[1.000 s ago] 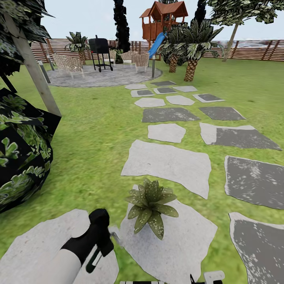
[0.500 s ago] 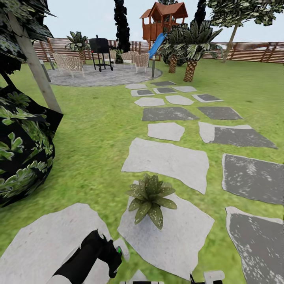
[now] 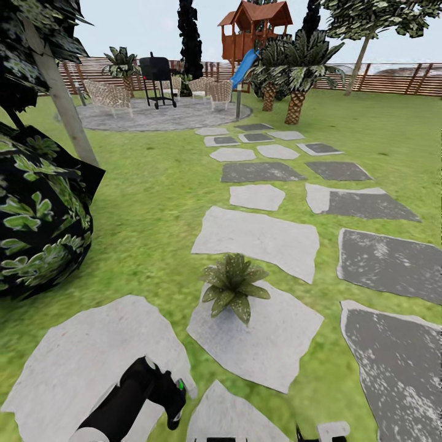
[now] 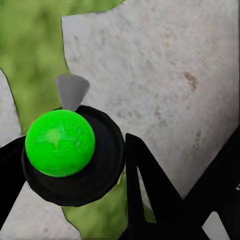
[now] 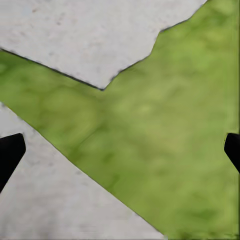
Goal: Pick up the pesticide atomizer in the garden and spray insectifuge to fully cover both potted plants in the garden.
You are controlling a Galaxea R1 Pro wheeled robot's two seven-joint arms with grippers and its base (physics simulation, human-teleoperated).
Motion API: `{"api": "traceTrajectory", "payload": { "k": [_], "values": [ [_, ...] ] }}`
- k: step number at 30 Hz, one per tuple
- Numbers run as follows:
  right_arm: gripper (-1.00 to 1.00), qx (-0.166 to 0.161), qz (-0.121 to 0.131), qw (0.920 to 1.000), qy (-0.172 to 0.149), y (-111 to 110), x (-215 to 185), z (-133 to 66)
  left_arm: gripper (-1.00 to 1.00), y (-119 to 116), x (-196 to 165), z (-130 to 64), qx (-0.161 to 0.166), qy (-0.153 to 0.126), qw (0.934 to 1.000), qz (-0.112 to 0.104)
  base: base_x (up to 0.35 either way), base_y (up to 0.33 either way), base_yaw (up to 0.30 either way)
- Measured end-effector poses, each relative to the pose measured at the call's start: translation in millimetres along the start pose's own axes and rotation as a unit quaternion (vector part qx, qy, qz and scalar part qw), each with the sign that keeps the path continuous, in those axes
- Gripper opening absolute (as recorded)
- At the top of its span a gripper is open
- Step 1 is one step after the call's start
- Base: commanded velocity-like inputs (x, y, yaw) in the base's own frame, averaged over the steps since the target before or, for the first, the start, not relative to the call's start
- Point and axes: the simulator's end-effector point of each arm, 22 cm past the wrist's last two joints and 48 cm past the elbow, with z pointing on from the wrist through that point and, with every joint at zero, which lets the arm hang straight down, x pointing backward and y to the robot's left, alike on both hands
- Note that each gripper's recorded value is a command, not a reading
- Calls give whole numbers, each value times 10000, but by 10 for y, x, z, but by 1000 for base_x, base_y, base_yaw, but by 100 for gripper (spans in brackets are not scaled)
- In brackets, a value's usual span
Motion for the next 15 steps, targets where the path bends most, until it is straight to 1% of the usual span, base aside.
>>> {"api": "traceTrajectory", "payload": {
  "k": [9, 13, 14, 15],
  "values": [
    [100, 3, 1, 10000, -2, -4, -2, 1, -100, 4, -5, -2, 0, -17, 10000, -25, -327, 0, 0],
    [100, 29, 1, 10000, -29, -46, -24, 8, -100, 3, -7, -5, -2, -19, 10000, -24, -86, 0, 0],
    [100, 54, -9, 10000, -32, -86, -24, 9, -100, 3, -7, -5, -2, -19, 10000, -23, -18, 0, 0],
    [100, 121, -37, 9999, -37, -201, -24, 13, -100, 3, -7, -5, -2, -19, 10000, -23, -12, 0, 0]
  ]
}}
